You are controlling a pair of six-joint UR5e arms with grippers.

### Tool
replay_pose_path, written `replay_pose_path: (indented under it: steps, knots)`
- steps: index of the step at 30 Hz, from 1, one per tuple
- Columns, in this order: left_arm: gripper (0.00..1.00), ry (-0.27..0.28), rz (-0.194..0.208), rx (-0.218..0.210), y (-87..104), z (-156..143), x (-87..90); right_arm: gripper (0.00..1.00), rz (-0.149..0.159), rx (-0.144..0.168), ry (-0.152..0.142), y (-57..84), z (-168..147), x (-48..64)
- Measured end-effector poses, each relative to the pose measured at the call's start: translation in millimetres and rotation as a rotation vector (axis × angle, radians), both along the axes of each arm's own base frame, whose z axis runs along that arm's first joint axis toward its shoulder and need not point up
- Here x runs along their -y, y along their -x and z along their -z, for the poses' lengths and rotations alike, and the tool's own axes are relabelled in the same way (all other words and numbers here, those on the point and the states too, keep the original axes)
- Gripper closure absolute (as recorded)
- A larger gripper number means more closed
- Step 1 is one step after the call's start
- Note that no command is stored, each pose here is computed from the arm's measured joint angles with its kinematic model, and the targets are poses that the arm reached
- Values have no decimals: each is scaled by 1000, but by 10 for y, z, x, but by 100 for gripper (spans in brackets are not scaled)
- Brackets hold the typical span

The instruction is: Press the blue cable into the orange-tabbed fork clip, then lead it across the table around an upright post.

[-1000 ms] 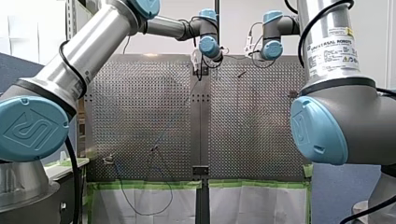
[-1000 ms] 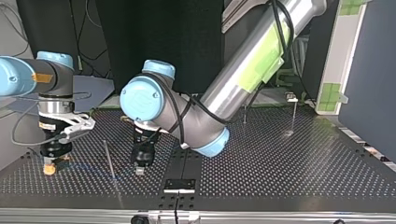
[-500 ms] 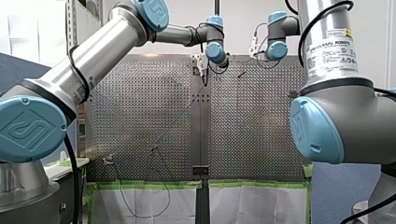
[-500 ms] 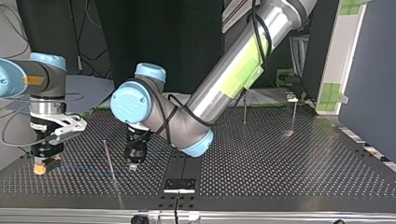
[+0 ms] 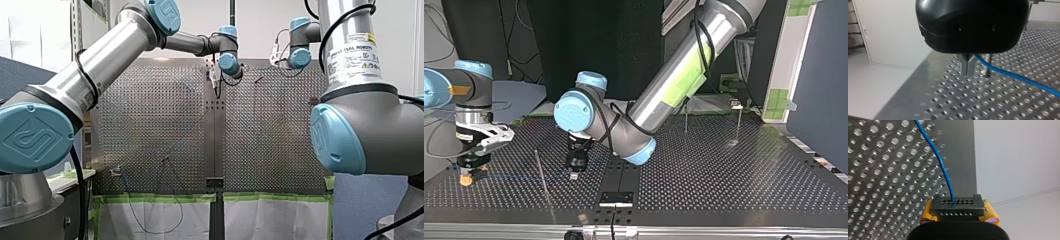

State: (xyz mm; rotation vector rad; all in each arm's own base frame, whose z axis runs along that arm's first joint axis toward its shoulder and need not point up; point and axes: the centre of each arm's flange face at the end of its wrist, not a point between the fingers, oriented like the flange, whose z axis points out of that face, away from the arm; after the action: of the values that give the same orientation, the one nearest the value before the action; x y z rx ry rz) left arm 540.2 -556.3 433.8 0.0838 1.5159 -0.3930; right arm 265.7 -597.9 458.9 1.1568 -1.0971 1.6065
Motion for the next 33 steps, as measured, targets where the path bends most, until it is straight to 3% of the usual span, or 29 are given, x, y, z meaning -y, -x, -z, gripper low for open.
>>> replay_pose_path:
  steps: [9, 17, 23, 28, 29, 33]
  knots:
    - [100, 5, 18, 10, -94, 15, -52, 100, -36, 7, 32, 45, -40, 98]
    - [100, -6, 24, -4, -199, 180, 37, 100, -48, 2, 12, 13, 192, 247]
    - [100, -10, 21, -11, -265, 312, 82, 100, -29, 1, -1, 109, 286, 332]
    - [94, -20, 15, -24, -291, 412, 54, 100, -15, -2, -16, 194, 386, 406]
    - [85, -23, 15, -28, -297, 446, 48, 100, -14, -2, -19, 202, 404, 416]
    - [73, -33, 25, -40, -302, 589, 47, 100, -15, -6, -37, 210, 504, 448]
